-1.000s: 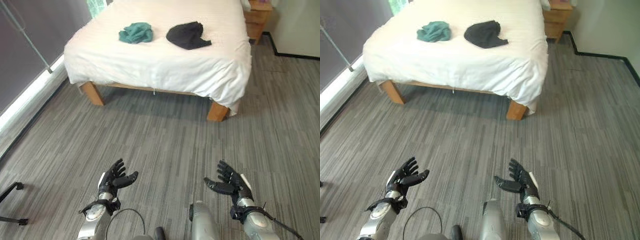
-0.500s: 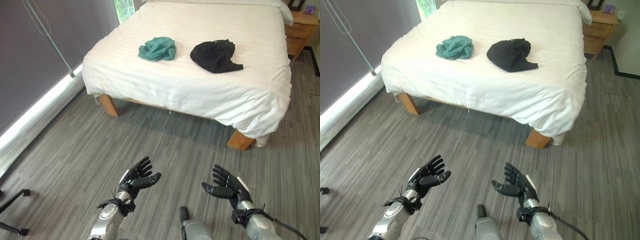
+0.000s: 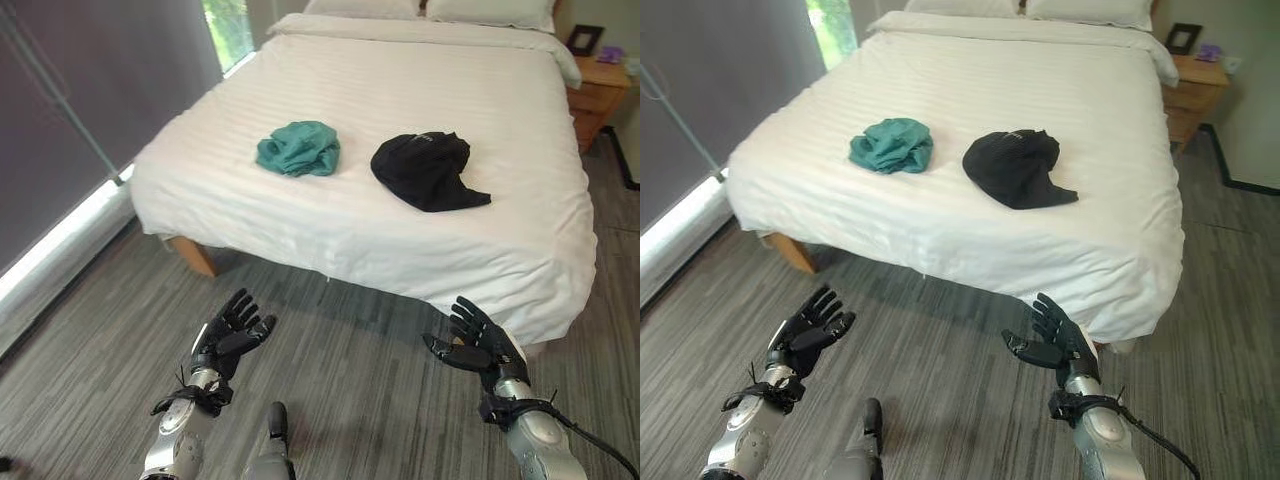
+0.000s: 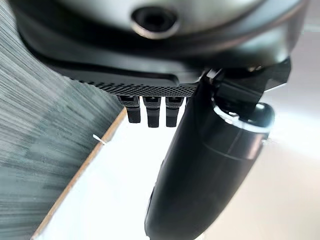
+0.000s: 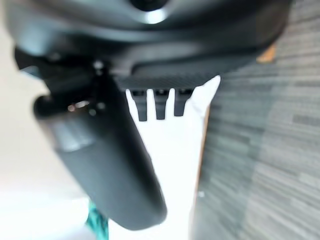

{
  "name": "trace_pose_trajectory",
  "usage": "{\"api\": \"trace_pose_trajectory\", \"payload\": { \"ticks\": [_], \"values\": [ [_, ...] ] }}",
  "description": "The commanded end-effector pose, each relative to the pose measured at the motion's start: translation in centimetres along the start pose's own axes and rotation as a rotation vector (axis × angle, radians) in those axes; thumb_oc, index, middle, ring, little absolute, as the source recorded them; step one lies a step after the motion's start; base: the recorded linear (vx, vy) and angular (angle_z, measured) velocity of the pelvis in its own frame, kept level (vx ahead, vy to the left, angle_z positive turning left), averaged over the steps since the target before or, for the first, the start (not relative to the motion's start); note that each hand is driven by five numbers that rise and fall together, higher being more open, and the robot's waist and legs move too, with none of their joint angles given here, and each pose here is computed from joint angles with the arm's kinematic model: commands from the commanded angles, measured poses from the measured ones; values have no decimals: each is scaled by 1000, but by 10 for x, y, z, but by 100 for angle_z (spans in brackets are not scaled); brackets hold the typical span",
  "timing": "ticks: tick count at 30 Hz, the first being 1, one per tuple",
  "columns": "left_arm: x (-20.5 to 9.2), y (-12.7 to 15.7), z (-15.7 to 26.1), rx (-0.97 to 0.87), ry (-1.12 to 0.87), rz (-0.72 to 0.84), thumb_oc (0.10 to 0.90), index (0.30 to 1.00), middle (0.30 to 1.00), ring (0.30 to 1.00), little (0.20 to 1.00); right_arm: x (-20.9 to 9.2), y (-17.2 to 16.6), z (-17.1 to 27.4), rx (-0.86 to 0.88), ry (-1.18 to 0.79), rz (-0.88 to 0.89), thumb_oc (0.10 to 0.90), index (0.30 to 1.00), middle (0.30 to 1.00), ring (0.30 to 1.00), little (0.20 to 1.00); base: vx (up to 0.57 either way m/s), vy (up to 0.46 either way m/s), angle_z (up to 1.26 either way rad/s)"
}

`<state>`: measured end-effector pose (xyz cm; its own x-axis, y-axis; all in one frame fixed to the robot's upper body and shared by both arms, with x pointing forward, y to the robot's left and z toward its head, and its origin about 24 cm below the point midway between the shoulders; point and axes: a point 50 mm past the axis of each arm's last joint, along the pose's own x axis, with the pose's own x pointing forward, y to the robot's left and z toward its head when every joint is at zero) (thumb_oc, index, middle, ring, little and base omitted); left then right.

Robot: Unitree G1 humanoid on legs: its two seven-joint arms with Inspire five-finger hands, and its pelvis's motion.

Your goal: Pick up bed clothes into laundry basket.

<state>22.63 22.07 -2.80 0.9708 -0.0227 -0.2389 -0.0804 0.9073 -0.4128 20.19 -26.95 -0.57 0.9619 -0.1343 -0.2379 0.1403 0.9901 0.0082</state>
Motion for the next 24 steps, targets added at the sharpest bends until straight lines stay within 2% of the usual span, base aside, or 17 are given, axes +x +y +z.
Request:
{"api": "trace_pose_trajectory", "payload": {
  "ticks": [1, 2, 5, 6, 8, 9, 11, 13, 14, 15, 16, 17, 19, 20, 22, 23, 24],
  "values": [
    [11, -23, 65, 86, -291, -154, 800, 900, 900, 900, 900, 7, 2, 76, -56, -349, 72, 800, 900, 900, 900, 900, 560, 270, -102],
    [14, -25, 71, 94, -307, -156, 800, 900, 900, 900, 900, 16, 20, 92, -31, -418, 131, 800, 900, 900, 900, 900, 401, 187, -88],
    [16, -28, 80, 104, -323, -184, 800, 900, 900, 900, 900, 18, 32, 114, -42, -501, 200, 800, 900, 900, 900, 900, 240, 155, -94],
    [22, -36, 90, 126, -341, -232, 800, 900, 900, 900, 900, 19, 32, 142, -116, -592, 225, 800, 900, 900, 900, 900, 209, 179, -102],
    [26, -42, 94, 148, -341, -258, 800, 900, 900, 900, 900, 20, 31, 156, -155, -627, 234, 800, 900, 900, 900, 900, 182, 143, -50],
    [29, -54, 100, 166, -351, -320, 800, 900, 900, 900, 900, 16, 16, 181, -241, -683, 205, 800, 900, 900, 900, 900, 193, 113, 0],
    [30, -61, 98, 155, -344, -356, 800, 900, 900, 900, 900, 13, 8, 195, -286, -711, 188, 800, 900, 900, 900, 900, 162, 76, 31],
    [35, -76, 92, 138, -317, -424, 800, 900, 900, 900, 900, 9, -16, 232, -429, -765, 103, 800, 900, 900, 900, 900, 208, 44, 55],
    [35, -76, 86, 145, -293, -430, 800, 900, 900, 900, 900, 2, -30, 267, -583, -814, 23, 800, 900, 900, 900, 900, 146, -5, 59],
    [35, -76, 86, 143, -293, -429, 800, 900, 900, 900, 900, 2, -30, 268, -585, -815, 24, 800, 900, 900, 900, 900, 199, -48, 65],
    [31, -72, 72, 132, -246, -429, 800, 900, 900, 900, 900, -6, -40, 297, -901, -786, -73, 800, 900, 900, 900, 900, 108, -40, 34],
    [31, -72, 72, 131, -248, -428, 800, 900, 900, 900, 900, -5, -40, 298, -903, -788, -72, 800, 900, 900, 900, 900, 135, -52, 16],
    [26, -71, 60, 113, -205, -445, 800, 900, 900, 900, 900, -6, -51, 326, -1119, -743, -197, 800, 900, 900, 900, 900, 62, -56, -1],
    [23, -74, 49, 85, -167, -465, 800, 900, 900, 900, 900, -8, -64, 351, -1146, -727, -293, 800, 900, 900, 900, 900, 49, -68, -4],
    [21, -74, 43, 79, -147, -464, 800, 900, 900, 900, 900, -4, -65, 360, -1147, -710, -307, 800, 900, 900, 900, 900, 70, -79, 7],
    [17, -76, 35, 82, -96, -497, 800, 900, 900, 900, 900, -6, -71, 377, -1291, -664, -397, 800, 900, 900, 900, 900, 89, -80, 25],
    [16, -76, 34, 76, -99, -493, 800, 900, 900, 900, 900, -4, -68, 380, -1296, -669, -392, 800, 900, 900, 900, 900, 84, -88, 31]
  ]
}}
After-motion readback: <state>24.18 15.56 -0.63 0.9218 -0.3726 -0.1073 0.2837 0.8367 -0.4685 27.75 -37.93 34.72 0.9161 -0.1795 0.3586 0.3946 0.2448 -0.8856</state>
